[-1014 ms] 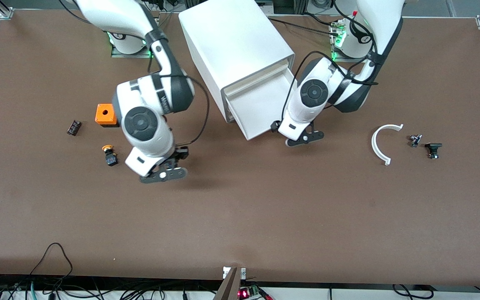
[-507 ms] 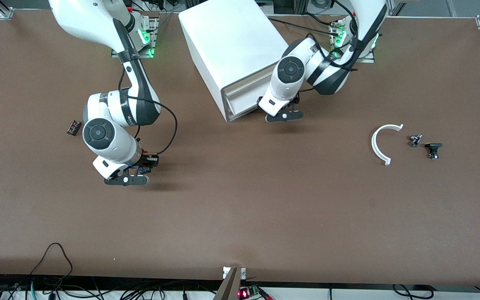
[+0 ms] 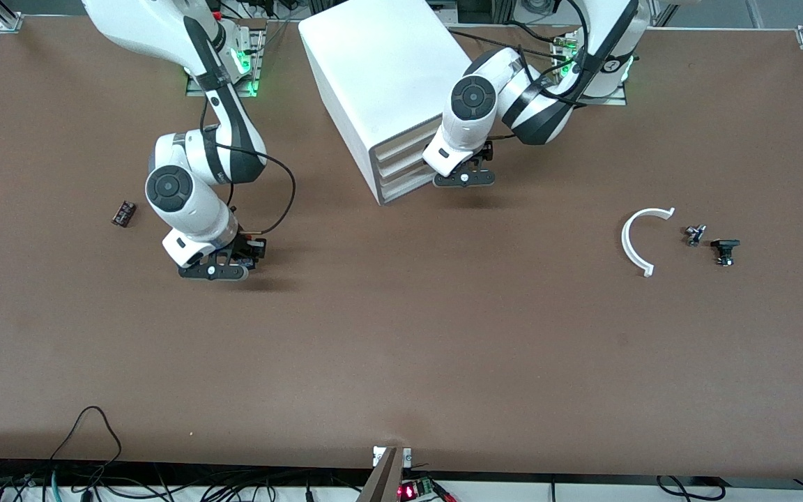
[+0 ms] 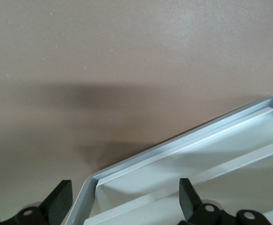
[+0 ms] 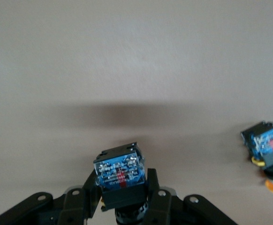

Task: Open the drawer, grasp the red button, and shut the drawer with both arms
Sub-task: 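Lower the button beside the orange box while the left gripper withdraws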

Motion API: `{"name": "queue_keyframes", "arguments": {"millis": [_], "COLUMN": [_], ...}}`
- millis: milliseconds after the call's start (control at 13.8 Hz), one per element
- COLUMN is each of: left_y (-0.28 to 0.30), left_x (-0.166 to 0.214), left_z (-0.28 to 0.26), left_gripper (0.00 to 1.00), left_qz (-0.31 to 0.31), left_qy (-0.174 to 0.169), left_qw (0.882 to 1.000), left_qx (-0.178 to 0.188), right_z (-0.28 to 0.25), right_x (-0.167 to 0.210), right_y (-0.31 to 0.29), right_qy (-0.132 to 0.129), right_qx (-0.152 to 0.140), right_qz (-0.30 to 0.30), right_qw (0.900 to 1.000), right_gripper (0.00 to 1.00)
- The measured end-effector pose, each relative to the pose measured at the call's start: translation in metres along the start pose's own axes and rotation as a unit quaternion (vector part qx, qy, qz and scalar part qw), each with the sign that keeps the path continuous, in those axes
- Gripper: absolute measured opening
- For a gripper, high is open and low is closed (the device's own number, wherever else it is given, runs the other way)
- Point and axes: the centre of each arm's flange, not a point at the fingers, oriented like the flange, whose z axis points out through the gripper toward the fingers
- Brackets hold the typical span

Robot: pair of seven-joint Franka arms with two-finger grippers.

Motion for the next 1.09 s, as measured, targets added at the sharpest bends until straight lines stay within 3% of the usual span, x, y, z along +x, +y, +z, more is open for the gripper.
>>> {"name": "queue_keyframes", "arguments": {"millis": [290,507,725,942,1087], "left_y": [0.003,-0.008,-0.034,-0.095,-0.135], "left_x": [-0.005,0.006,0.036,0.097,0.125], "left_z": [0.001,0.000,-0.018,-0.089,-0.127], "left_gripper": [1.00,1.00,1.00,1.00,1.00], "left_qz": [0.005,-0.009,-0.044,-0.119,-0.159], "left_qy": [-0.001,-0.003,0.011,0.067,0.101], "left_qw": [1.000,1.000,0.999,0.988,0.978], "left_qx": [0.000,-0.003,-0.021,-0.069,-0.092], "right_z": [0.033,0.055,0.057,0.025,-0.025], "right_x": [-0.030,-0.040,-0.041,-0.022,0.002], "right_y": [0.018,0.022,0.016,0.001,-0.011], "right_qy": [0.026,0.021,0.020,-0.003,-0.025], "right_qx": [-0.001,-0.009,-0.007,-0.002,0.004], "right_qz": [0.010,0.033,0.060,0.072,0.074], "right_qw": [1.000,0.999,0.998,0.997,0.997], "right_gripper": [0.43,0.43,0.65,0.98,1.00]}}
